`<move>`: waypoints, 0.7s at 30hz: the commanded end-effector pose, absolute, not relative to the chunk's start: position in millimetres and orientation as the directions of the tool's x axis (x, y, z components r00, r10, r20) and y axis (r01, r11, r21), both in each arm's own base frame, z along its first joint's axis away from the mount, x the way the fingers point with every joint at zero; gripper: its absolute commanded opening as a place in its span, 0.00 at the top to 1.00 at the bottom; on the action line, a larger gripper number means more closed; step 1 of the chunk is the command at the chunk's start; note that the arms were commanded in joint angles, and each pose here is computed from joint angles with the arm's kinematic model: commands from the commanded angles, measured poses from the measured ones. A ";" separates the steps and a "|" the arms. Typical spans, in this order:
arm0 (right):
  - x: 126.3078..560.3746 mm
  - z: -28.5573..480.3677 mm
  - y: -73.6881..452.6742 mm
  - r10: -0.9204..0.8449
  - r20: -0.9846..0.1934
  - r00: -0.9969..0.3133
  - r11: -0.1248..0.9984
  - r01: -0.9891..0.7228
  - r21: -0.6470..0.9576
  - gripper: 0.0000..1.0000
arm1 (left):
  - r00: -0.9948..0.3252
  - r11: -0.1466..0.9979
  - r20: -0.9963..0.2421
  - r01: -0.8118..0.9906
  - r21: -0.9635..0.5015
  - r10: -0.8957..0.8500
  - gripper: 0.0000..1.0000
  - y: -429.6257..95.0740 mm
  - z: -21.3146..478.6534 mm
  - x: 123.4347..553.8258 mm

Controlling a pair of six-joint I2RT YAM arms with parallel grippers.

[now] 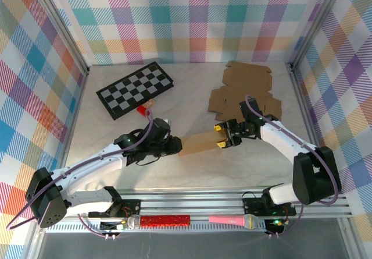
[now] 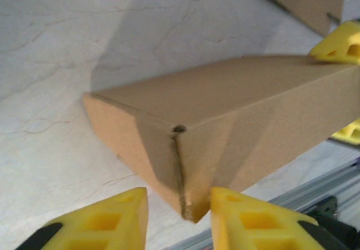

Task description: Fold the paper box

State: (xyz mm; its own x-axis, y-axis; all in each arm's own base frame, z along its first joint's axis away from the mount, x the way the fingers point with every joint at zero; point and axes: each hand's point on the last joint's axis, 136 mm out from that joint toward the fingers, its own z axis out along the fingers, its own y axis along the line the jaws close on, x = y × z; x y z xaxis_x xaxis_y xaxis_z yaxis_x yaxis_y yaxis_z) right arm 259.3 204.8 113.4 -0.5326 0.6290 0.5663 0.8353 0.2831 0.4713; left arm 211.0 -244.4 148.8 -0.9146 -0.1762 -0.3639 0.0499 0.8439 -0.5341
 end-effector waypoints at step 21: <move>271.7 48.0 329.2 0.308 0.396 -0.865 0.604 0.499 0.621 0.34 | -0.748 0.841 -0.498 -0.147 -0.521 -0.439 0.44 -126.9 218.0 238.1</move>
